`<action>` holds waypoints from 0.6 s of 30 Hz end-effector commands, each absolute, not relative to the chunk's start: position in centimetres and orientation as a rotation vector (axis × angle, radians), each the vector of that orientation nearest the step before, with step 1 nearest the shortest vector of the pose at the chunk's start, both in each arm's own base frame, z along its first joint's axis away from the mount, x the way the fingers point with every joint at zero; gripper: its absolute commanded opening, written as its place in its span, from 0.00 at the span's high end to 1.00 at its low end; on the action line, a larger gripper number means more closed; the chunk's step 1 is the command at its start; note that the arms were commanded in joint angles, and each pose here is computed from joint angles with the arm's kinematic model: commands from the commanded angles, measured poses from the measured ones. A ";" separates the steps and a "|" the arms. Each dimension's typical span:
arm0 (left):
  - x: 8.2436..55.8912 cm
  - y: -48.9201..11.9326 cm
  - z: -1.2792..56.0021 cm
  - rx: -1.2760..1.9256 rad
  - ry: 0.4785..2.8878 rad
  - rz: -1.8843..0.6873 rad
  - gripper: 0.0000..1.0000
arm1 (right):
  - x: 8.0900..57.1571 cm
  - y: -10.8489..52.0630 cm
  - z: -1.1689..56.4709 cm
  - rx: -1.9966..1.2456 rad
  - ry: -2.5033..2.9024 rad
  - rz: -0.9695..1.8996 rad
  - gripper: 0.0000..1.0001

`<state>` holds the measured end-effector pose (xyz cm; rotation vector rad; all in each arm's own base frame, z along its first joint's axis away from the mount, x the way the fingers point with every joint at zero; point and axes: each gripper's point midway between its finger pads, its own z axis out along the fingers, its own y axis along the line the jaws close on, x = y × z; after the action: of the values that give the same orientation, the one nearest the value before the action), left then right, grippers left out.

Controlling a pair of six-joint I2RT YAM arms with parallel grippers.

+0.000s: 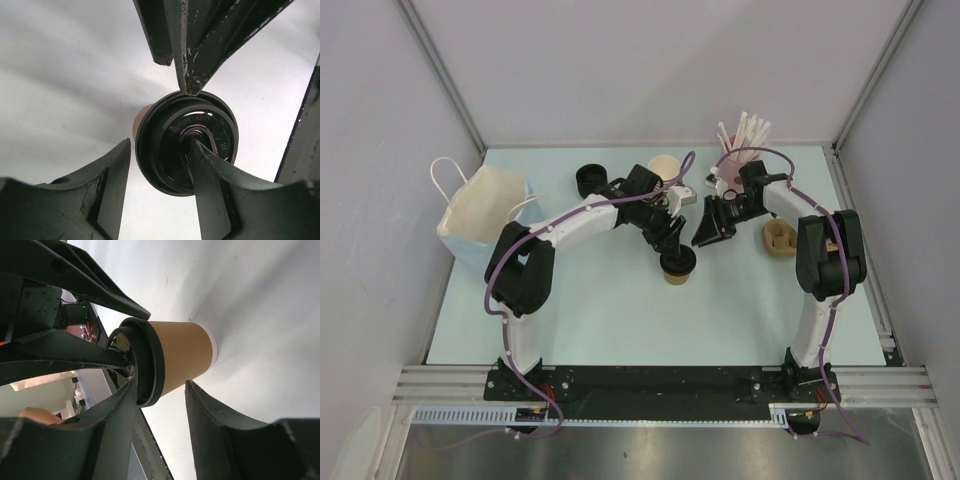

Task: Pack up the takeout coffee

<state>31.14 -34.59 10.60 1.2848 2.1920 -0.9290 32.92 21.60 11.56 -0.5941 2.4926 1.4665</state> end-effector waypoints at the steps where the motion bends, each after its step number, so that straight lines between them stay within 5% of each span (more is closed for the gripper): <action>1: 31.4 -31.9 5.4 1.378 2.312 -0.674 0.45 | 33.2 21.9 11.7 -0.607 2.486 1.462 0.53; 11: 31.4 -31.8 5.6 1.381 2.308 -0.657 0.46 | 32.5 22.3 9.7 -0.645 2.559 1.407 0.57; 18: 31.4 -31.7 5.6 1.383 2.305 -0.648 0.46 | 32.2 22.3 9.0 -0.649 2.594 1.386 0.72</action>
<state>31.15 -34.62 10.66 1.3017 2.1860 -0.8909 32.29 22.23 9.92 -0.6172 2.5567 1.4363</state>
